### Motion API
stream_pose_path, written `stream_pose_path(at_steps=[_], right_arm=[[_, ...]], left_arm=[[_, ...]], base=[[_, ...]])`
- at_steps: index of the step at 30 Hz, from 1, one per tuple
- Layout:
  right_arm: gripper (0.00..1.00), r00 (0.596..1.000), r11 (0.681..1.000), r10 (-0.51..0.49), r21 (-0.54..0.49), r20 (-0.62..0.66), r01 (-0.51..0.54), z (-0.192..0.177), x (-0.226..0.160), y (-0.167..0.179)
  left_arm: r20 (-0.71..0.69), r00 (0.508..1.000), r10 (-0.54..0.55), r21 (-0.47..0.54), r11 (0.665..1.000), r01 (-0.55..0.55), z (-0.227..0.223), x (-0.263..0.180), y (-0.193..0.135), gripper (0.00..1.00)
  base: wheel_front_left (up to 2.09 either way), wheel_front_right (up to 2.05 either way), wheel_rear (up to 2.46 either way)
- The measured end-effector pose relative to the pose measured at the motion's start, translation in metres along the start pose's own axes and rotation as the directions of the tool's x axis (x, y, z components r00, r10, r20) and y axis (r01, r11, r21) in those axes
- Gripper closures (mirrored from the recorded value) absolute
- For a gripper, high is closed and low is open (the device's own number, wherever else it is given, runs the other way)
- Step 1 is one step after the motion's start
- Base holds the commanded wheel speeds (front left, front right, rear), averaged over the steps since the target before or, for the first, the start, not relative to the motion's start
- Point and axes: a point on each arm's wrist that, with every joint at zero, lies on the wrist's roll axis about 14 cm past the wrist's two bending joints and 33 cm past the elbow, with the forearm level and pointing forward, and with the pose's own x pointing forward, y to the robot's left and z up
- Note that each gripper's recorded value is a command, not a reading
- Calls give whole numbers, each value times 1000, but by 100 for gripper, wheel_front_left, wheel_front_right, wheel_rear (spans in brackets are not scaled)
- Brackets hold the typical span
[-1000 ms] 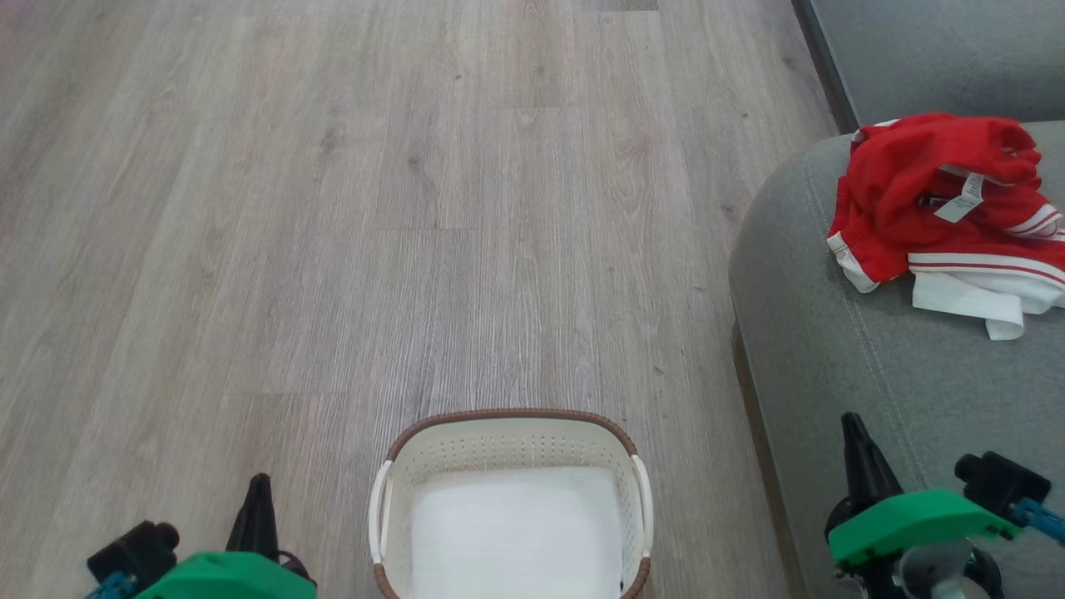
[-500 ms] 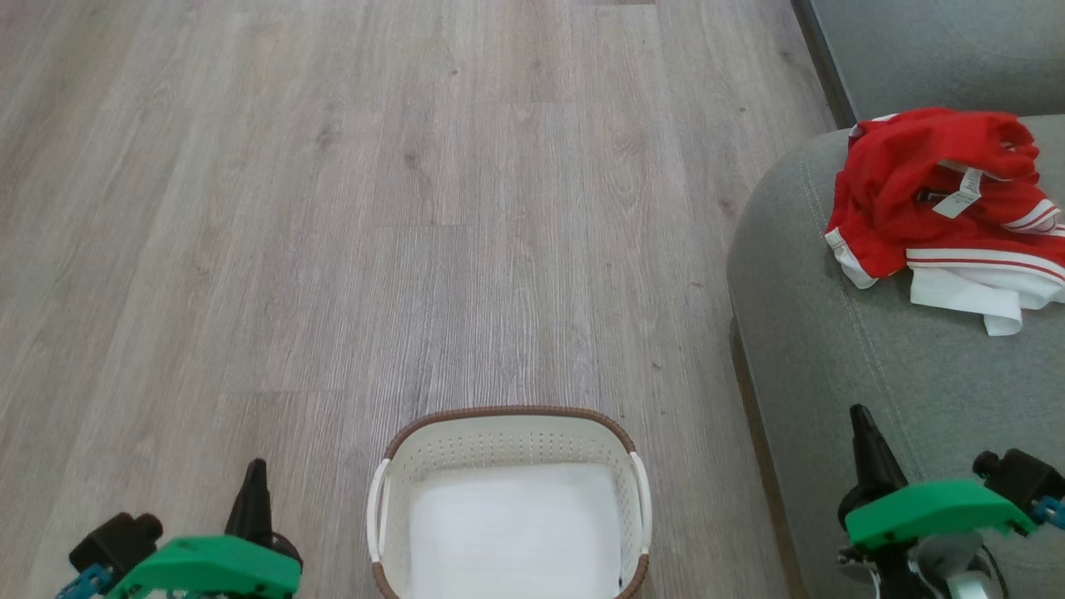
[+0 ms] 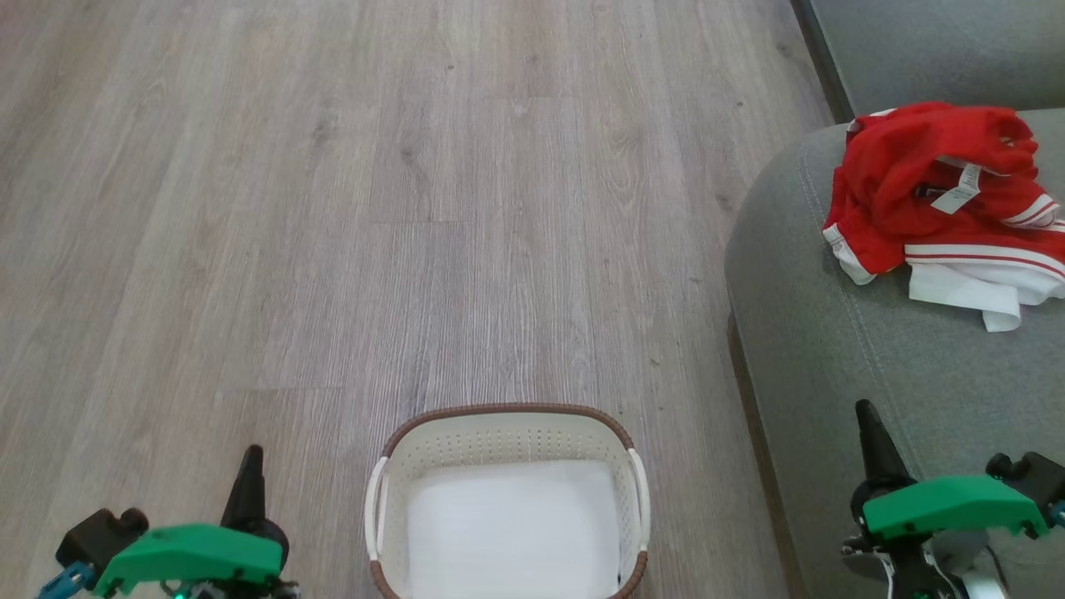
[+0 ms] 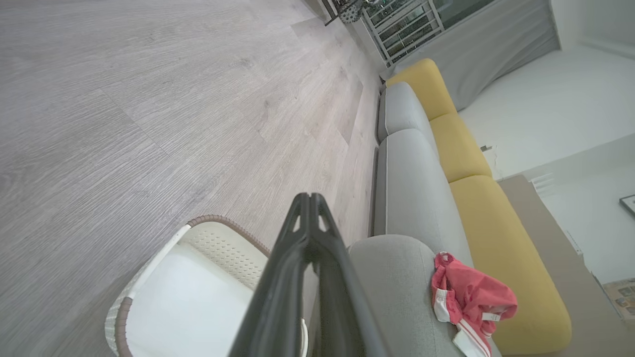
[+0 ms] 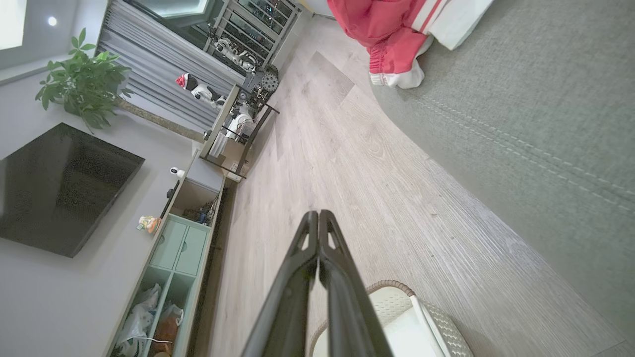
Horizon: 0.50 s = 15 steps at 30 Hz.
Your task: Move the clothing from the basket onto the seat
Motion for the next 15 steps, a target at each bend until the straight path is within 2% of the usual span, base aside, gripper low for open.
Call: stream_pose_path(at_steps=[15], right_arm=[[100,1000,985,7,170,9,-8,8,5,3]], left_arm=[[-6,999,-37,-176,984,36,5,9,-9,100]], base=[[0,0,0]])
